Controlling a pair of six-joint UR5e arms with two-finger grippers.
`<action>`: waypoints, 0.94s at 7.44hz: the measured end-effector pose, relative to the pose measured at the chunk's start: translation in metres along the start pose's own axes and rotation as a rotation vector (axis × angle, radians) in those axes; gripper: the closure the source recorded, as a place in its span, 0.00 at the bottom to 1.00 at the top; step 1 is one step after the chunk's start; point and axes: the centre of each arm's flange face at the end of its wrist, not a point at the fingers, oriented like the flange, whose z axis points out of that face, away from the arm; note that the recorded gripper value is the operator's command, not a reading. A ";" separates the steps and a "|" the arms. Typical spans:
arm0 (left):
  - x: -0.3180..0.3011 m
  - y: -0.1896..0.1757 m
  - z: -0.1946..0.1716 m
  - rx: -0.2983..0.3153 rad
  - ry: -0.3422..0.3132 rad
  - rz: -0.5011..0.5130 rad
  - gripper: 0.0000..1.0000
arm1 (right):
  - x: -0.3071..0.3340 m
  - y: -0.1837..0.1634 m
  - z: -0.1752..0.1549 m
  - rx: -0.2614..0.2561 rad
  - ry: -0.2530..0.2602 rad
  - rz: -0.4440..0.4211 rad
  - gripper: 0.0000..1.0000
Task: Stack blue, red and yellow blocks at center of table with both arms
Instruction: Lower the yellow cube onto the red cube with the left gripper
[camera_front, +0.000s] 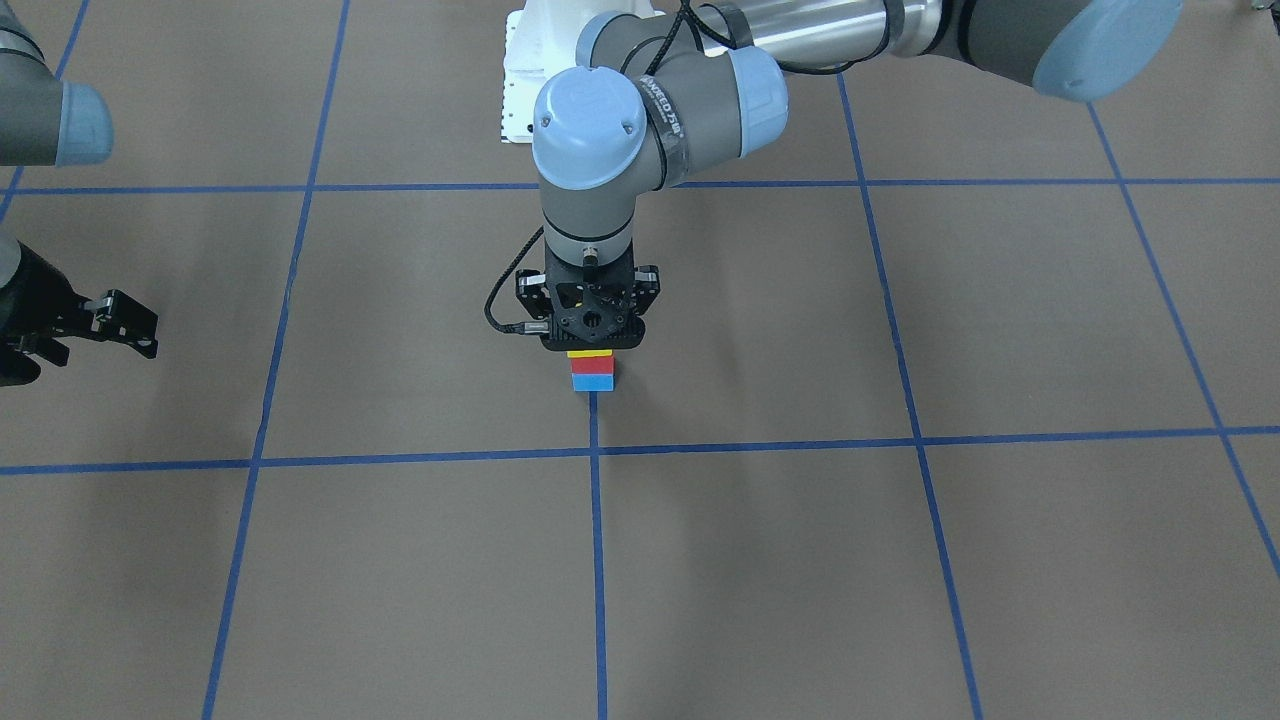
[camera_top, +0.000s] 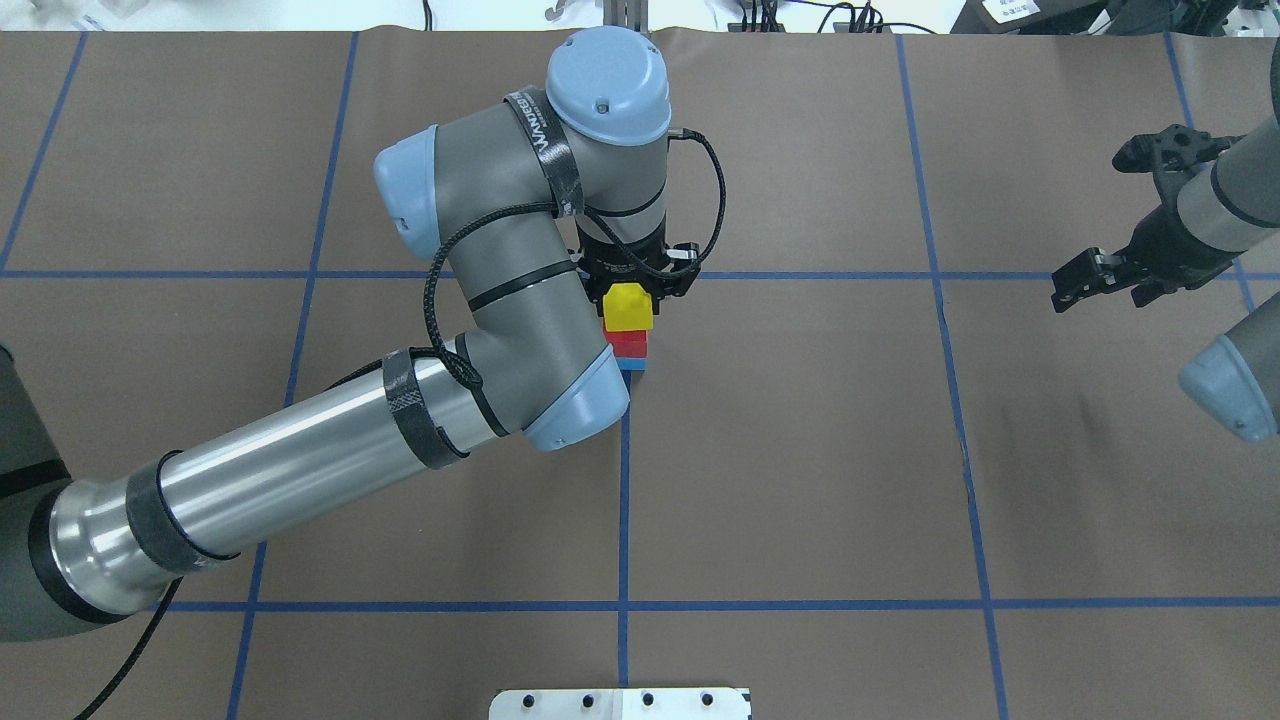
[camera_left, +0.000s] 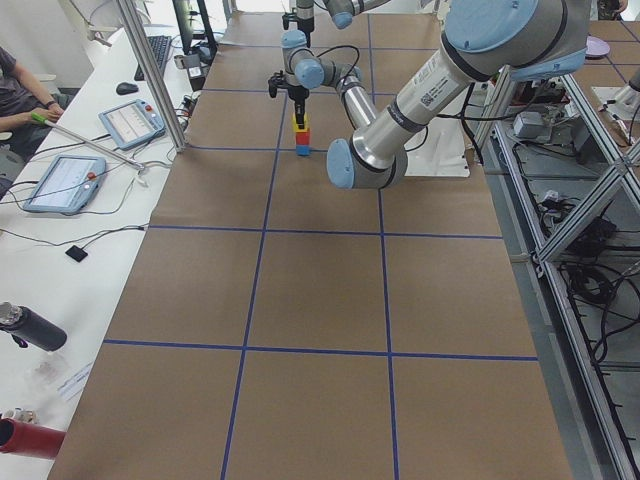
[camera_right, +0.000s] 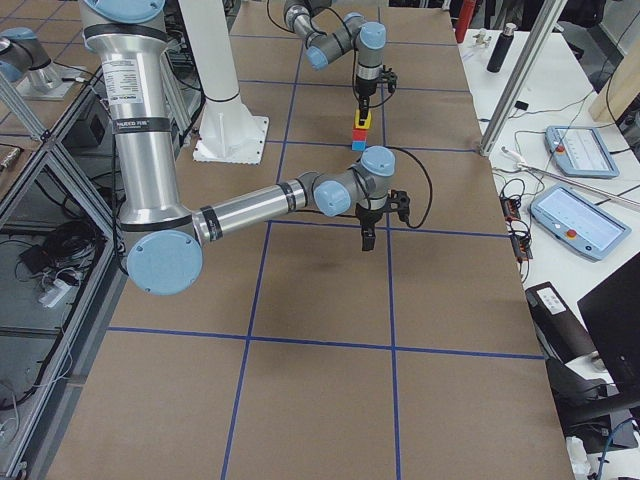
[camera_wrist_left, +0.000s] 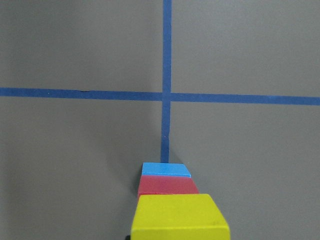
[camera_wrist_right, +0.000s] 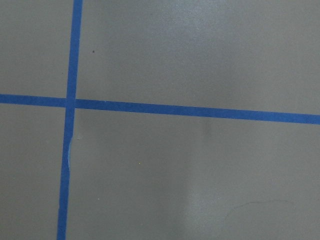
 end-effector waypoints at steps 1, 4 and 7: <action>-0.001 0.000 0.001 -0.001 -0.002 -0.001 1.00 | 0.000 0.000 0.000 0.000 0.000 0.000 0.00; -0.003 0.000 0.003 -0.002 -0.005 -0.008 1.00 | 0.000 0.000 0.000 0.000 0.000 0.001 0.00; -0.004 0.000 0.004 -0.003 -0.006 -0.011 1.00 | 0.000 0.000 0.000 0.000 0.000 0.000 0.00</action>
